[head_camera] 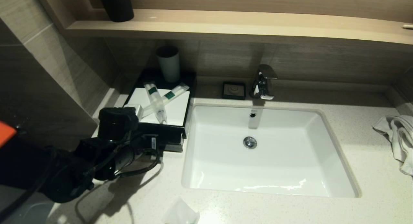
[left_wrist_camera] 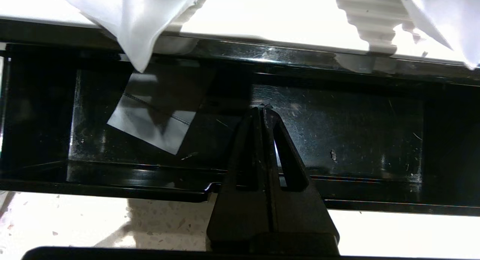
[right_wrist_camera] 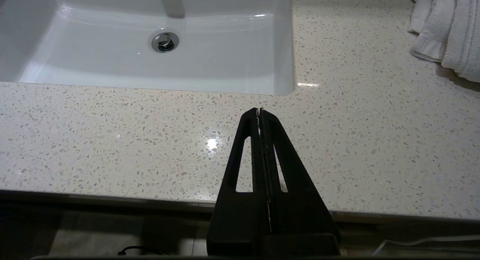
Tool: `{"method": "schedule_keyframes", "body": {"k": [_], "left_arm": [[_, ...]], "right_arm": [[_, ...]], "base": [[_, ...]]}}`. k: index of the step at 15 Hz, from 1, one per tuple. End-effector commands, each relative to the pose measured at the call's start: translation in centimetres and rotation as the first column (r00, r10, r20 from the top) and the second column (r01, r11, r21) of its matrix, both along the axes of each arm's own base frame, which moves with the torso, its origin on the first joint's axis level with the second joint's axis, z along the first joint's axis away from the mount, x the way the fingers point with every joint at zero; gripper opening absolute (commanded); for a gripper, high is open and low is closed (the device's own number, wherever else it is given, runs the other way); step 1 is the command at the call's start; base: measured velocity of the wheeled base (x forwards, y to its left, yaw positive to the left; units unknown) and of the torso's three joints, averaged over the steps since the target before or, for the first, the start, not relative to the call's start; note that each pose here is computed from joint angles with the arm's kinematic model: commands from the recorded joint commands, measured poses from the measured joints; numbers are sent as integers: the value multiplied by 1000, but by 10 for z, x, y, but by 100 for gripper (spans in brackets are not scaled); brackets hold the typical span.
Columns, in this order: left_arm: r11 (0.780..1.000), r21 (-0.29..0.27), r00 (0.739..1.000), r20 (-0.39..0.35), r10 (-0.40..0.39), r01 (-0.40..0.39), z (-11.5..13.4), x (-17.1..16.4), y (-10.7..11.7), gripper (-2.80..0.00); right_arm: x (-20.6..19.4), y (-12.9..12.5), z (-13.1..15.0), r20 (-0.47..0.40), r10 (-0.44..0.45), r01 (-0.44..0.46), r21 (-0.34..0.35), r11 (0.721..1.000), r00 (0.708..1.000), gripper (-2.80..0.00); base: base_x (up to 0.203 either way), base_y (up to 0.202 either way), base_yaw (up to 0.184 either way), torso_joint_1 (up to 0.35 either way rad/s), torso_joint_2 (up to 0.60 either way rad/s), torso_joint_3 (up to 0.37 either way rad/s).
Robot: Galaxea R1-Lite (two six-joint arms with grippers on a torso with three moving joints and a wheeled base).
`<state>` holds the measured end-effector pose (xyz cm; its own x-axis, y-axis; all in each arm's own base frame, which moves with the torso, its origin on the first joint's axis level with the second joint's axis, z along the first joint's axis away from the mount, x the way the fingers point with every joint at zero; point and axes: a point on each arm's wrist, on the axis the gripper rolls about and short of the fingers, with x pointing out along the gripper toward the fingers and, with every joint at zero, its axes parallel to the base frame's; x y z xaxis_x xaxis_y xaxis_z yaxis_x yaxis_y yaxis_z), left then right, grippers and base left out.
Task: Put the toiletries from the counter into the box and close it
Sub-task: Open the drawer
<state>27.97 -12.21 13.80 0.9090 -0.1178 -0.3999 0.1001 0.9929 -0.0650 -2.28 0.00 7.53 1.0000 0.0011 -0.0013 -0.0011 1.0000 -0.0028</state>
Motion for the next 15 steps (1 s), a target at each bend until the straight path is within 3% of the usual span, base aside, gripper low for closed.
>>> {"method": "schedule_keyframes", "body": {"k": [1, 15], "left_arm": [[1000, -9, 1000, 16, 5, -5, 4, -1, 1, -280], [999, 46, 994, -112, -6, 12, 13, -31, 14, -280]], "right_arm": [[0, 0, 0, 1, 0, 0, 0, 1000, 1000, -280], [0, 0, 0, 0, -1, 1, -1, 1000, 1000, -280]], "base": [[0, 0, 0, 0, 0, 0], [0, 0, 0, 0, 0, 0]]}}
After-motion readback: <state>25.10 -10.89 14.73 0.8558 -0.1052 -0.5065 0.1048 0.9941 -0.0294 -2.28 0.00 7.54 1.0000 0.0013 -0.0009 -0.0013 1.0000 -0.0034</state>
